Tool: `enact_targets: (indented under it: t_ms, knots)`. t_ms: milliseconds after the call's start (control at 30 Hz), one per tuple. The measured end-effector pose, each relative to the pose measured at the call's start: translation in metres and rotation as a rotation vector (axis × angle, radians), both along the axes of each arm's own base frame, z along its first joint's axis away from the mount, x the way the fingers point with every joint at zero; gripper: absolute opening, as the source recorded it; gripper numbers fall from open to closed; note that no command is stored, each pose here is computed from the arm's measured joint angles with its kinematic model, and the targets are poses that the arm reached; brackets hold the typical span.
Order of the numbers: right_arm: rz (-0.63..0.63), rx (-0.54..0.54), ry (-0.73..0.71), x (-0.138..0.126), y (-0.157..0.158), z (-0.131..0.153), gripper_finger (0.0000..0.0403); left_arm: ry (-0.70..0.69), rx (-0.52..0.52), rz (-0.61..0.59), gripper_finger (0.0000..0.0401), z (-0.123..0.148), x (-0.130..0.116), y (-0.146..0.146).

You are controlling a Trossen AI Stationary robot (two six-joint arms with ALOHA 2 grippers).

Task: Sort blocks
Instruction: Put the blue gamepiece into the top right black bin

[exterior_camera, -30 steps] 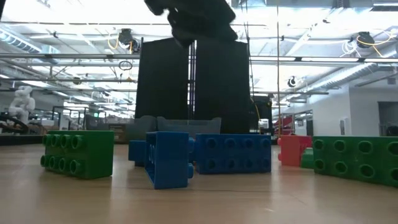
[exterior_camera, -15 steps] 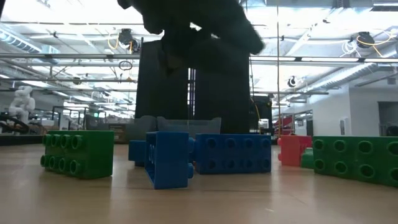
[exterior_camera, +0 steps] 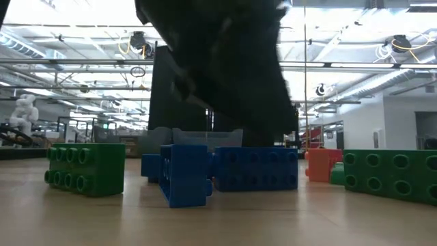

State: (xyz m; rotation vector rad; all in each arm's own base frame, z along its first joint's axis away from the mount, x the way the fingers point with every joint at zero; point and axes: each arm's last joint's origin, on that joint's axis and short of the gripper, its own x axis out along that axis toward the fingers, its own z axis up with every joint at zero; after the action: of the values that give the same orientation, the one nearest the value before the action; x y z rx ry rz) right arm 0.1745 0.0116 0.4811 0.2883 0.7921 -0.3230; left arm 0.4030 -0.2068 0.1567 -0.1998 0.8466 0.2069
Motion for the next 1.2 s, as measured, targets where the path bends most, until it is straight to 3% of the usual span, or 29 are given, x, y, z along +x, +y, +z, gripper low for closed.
enact_targets:
  t_ms: [300,700,967,1200]
  knots:
    - [0.045,0.05,0.011,0.0,0.002,-0.001,0.0,0.038,-0.065,0.093,0.0184,-0.019,0.009,-0.006]
    - [0.055,0.038,0.011,0.0,0.002,-0.001,0.0,0.188,-0.033,0.08,0.0184,-0.029,-0.001,0.002]
    - [0.054,0.037,0.01,0.0,0.002,0.0,0.0,0.183,-0.019,0.092,0.0184,-0.029,0.0,0.004]
    - [0.057,0.034,0.011,0.0,0.002,0.0,0.0,0.214,-0.064,0.101,0.0125,-0.03,0.004,0.014]
